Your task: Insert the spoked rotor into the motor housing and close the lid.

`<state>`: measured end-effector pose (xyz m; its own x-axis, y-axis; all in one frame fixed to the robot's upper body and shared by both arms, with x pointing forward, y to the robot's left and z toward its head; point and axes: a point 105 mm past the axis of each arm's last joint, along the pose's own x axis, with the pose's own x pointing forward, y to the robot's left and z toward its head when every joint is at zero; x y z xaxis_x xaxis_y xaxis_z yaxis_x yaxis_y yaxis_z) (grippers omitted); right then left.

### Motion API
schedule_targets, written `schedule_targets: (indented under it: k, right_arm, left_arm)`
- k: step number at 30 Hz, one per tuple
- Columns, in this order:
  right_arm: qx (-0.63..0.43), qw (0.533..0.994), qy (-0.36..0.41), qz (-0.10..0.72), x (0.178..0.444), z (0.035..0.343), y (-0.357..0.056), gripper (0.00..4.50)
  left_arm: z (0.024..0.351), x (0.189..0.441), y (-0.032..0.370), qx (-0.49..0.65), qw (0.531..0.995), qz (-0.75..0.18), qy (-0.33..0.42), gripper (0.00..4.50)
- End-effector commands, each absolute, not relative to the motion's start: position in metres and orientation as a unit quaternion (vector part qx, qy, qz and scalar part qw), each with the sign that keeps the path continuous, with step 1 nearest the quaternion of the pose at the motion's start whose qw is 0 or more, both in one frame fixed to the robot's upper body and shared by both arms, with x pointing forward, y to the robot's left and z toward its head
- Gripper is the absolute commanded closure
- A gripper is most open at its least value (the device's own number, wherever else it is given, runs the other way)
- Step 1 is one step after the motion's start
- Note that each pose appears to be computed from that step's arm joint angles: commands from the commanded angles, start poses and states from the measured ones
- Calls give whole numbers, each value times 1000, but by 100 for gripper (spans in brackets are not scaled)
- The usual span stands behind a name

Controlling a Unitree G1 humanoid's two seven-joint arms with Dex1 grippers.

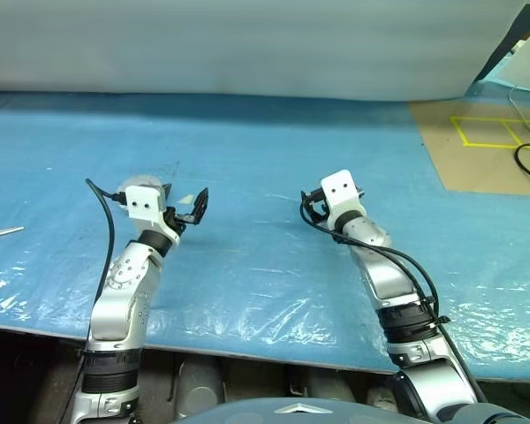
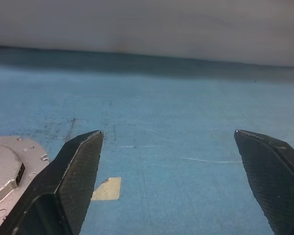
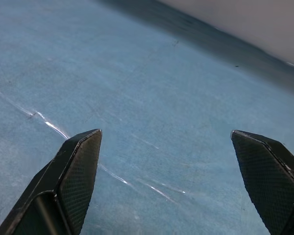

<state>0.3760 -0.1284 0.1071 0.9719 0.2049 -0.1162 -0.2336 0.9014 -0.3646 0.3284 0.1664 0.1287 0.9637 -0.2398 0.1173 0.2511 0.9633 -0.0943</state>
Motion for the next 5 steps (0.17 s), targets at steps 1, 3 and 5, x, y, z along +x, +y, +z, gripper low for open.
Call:
schedule_targets:
  k: [1,3,5]
  right_arm:
    - [-194,975,9,104,376,124,-130,4]
    - [-195,975,9,103,376,124,-130,4]
    - [-196,975,9,103,375,124,-130,4]
  left_arm:
    - [139,329,168,-47,988,-125,-75,0]
    - [138,330,167,-47,988,-126,-74,0]
    - [137,330,164,-45,988,-130,-73,0]
